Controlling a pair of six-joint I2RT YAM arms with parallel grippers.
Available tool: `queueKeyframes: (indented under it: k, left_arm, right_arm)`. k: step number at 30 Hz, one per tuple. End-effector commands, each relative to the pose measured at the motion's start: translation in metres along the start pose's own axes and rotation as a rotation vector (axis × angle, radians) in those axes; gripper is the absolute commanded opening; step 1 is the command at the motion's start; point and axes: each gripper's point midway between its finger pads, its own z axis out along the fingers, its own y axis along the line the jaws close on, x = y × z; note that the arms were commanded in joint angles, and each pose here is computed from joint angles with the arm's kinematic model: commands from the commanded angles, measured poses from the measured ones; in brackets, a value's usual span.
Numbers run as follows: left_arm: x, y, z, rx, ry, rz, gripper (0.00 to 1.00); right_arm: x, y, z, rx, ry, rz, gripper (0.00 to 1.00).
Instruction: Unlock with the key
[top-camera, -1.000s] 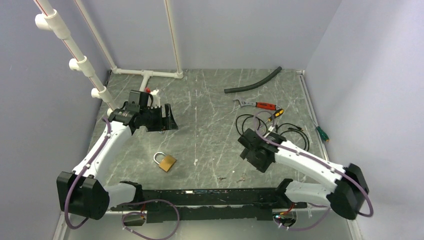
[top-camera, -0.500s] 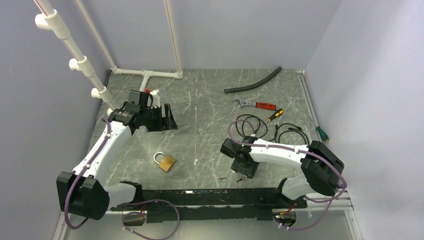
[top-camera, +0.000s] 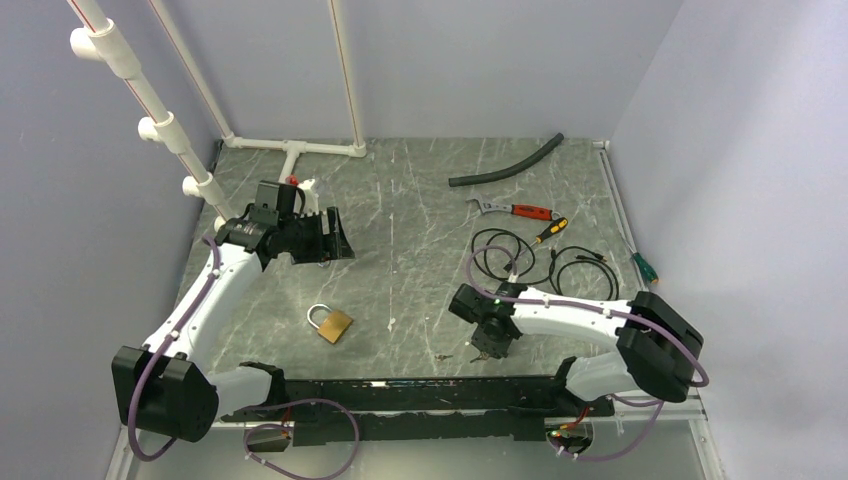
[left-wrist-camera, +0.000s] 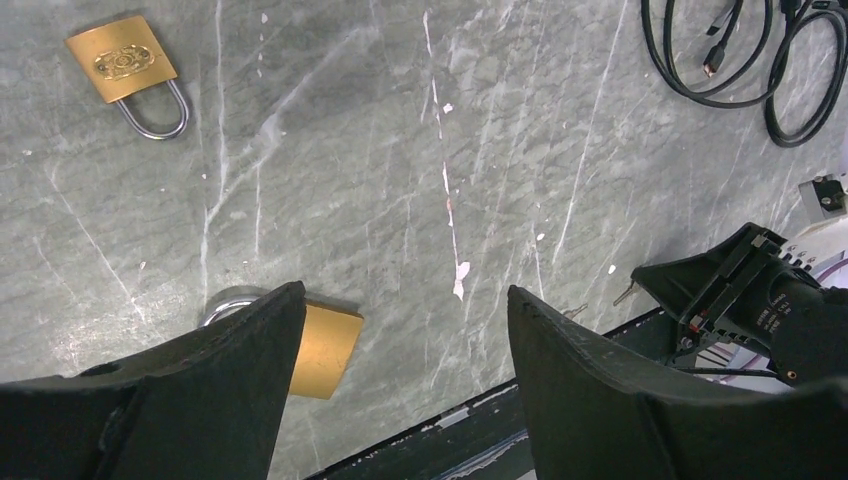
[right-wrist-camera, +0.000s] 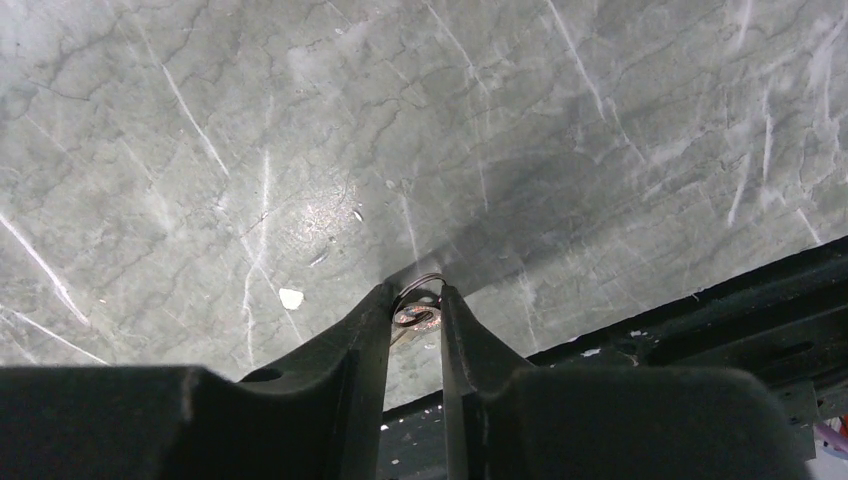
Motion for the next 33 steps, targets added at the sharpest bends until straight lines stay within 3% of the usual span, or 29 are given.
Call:
queueKeyframes:
  k: [1,6,12,21,28,33]
  left_arm:
    - [-0.004,0.001,-0.007,-0.016,-0.033,-0.001,0.77]
    - [-0.006,0.003,-0.007,-0.029,-0.043,-0.001,0.77]
    - [-0.009,-0.003,-0.008,0.007,-0.062,0.013,0.74]
    - [-0.015,-0.020,-0.012,0.094,-0.096,0.015,0.73]
    - [-0.015,-0.062,-0.013,0.314,-0.098,-0.004,0.71]
    - [-0.020,-0.086,-0.023,0.376,-0.228,0.039,0.69]
  right_arm:
    - [0.002,-0.012,0.010,0.019,-0.011,0.002,0.23]
    - [-0.001,-0.017,0.012,0.014,-0.027,-0.008,0.20]
    - [-0.014,-0.008,0.000,-0.070,-0.083,-0.018,0.00]
    - [-0.035,-0.007,-0.023,-0.147,-0.166,0.021,0.00]
    - [-0.048,0.003,-0.042,-0.215,-0.207,0.032,0.00]
    - [-0.064,0.023,-0.077,-0.293,-0.243,0.109,0.00]
